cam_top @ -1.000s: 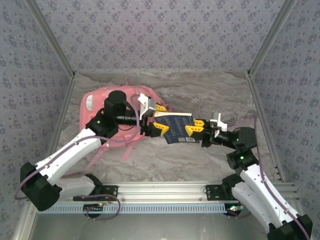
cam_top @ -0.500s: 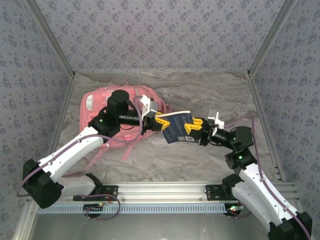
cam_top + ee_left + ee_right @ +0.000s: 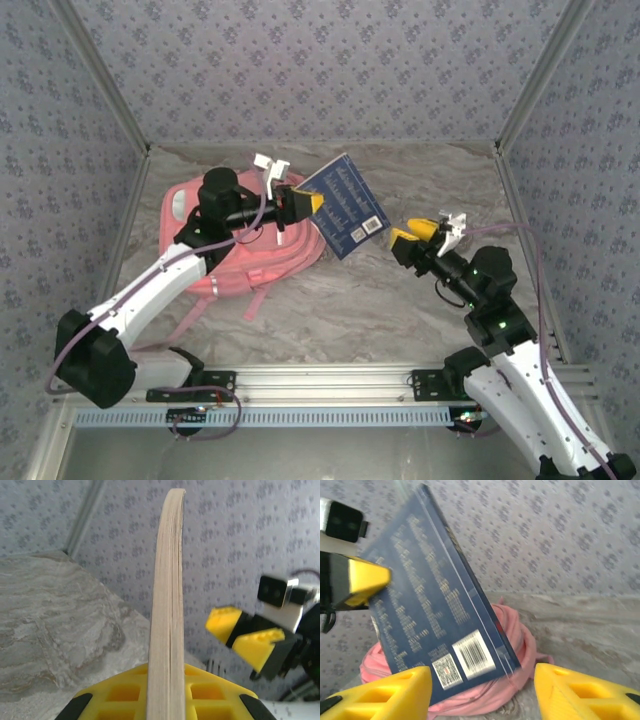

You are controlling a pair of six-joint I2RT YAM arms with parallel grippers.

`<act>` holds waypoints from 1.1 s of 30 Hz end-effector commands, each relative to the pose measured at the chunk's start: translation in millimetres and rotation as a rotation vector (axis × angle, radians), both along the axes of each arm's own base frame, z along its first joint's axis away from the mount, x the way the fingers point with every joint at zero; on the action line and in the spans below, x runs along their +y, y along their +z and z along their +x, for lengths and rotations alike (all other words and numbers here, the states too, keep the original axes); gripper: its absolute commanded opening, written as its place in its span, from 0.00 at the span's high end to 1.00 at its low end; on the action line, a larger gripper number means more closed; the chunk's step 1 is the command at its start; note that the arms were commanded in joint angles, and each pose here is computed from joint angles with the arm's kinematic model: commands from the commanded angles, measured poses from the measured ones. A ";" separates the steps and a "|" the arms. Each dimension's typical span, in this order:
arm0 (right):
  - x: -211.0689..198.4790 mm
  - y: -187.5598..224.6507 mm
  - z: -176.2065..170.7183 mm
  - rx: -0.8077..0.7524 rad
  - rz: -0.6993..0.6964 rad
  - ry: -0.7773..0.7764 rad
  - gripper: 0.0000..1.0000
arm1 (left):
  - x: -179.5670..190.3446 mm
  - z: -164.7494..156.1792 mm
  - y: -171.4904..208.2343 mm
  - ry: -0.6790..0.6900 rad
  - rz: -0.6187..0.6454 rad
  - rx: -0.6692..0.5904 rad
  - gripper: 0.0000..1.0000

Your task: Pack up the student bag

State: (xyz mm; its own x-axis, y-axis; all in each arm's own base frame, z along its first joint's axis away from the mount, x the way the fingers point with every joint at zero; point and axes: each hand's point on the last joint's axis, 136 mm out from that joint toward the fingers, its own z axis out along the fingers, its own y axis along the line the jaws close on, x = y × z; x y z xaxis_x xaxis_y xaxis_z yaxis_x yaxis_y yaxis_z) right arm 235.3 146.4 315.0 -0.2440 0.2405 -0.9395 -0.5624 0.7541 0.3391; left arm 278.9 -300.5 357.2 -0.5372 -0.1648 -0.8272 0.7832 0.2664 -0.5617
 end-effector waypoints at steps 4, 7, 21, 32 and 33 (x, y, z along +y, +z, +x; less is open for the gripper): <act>-9.2 -14.0 11.6 0.258 0.216 -0.091 0.32 | 39.3 15.7 40.4 0.266 -0.273 0.124 1.00; 7.1 -6.7 13.7 0.343 0.378 0.004 0.29 | 35.3 16.1 43.0 0.232 -0.327 0.200 1.00; 39.0 28.1 29.1 0.398 0.739 0.159 0.12 | 11.4 20.2 35.7 0.114 -0.412 0.470 1.00; 65.3 44.1 45.3 0.382 0.793 0.237 0.15 | 2.1 9.1 37.6 0.089 -0.413 0.484 1.00; 68.1 45.9 45.3 0.379 0.803 0.252 0.18 | 2.2 9.3 36.2 0.093 -0.407 0.485 1.00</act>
State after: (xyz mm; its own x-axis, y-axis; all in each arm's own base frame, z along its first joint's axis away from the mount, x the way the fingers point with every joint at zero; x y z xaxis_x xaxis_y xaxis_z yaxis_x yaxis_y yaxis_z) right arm 284.9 212.1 318.8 -0.6600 0.6593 -0.3601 -0.3265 0.1799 0.9279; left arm 299.0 -300.7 349.1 -0.8308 -0.4647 -0.3065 0.3009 0.0884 -0.9495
